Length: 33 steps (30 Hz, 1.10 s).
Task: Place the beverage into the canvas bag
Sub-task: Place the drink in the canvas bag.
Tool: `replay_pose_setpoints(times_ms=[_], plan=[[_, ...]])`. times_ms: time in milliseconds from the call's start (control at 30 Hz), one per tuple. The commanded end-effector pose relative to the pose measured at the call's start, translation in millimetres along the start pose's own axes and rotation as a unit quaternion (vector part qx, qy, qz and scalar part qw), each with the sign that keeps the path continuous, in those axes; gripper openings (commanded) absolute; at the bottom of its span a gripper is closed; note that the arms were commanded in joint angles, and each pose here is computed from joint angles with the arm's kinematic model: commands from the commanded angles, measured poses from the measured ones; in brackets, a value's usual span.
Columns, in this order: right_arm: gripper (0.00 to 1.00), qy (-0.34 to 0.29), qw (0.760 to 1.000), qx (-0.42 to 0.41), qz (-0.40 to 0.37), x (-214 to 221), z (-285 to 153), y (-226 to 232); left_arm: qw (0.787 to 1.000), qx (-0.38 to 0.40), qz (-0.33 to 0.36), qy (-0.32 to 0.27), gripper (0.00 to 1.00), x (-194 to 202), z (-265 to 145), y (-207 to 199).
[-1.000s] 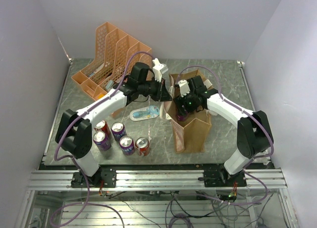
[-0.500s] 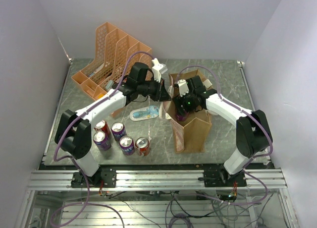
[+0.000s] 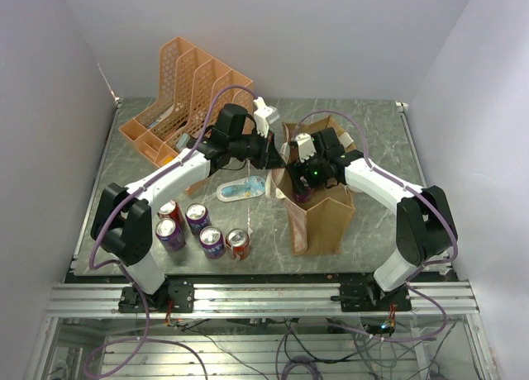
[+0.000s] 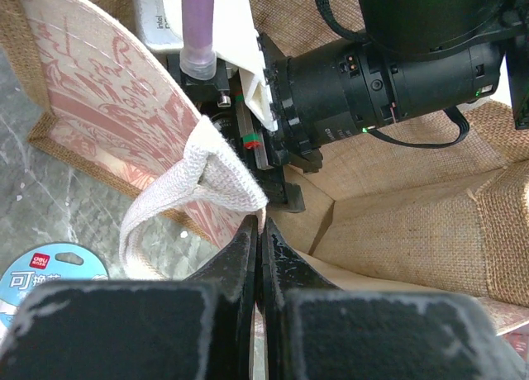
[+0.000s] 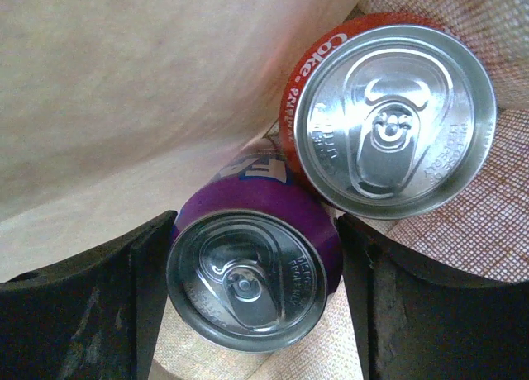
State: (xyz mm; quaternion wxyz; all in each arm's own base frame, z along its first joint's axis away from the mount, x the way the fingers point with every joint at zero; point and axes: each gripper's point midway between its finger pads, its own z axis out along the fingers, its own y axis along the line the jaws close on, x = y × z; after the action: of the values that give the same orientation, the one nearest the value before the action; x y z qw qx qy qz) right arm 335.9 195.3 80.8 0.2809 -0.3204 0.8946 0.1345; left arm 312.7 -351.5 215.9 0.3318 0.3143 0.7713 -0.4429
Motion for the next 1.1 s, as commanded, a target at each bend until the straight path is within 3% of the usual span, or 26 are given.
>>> replay_pose_setpoints(times_ms=[0, 367, 800, 1067], plan=[[0.76, -0.012, 0.999, -0.048, -0.003, -2, 0, 24, 1.0, -0.012, 0.002, 0.014, 0.07, 10, -4, 5], [0.84, -0.019, 0.999, -0.046, -0.018, -14, -12, 22, 1.0, -0.011, 0.01, 0.014, 0.07, 9, -5, 4], [0.85, -0.061, 0.997, -0.005, -0.048, -43, -52, 11, 1.0, -0.014, -0.004, 0.008, 0.07, 11, -9, 5], [0.85, -0.121, 0.99, 0.019, -0.071, -80, -89, 7, 1.0, -0.02, 0.003, -0.002, 0.07, 2, -10, 7]])
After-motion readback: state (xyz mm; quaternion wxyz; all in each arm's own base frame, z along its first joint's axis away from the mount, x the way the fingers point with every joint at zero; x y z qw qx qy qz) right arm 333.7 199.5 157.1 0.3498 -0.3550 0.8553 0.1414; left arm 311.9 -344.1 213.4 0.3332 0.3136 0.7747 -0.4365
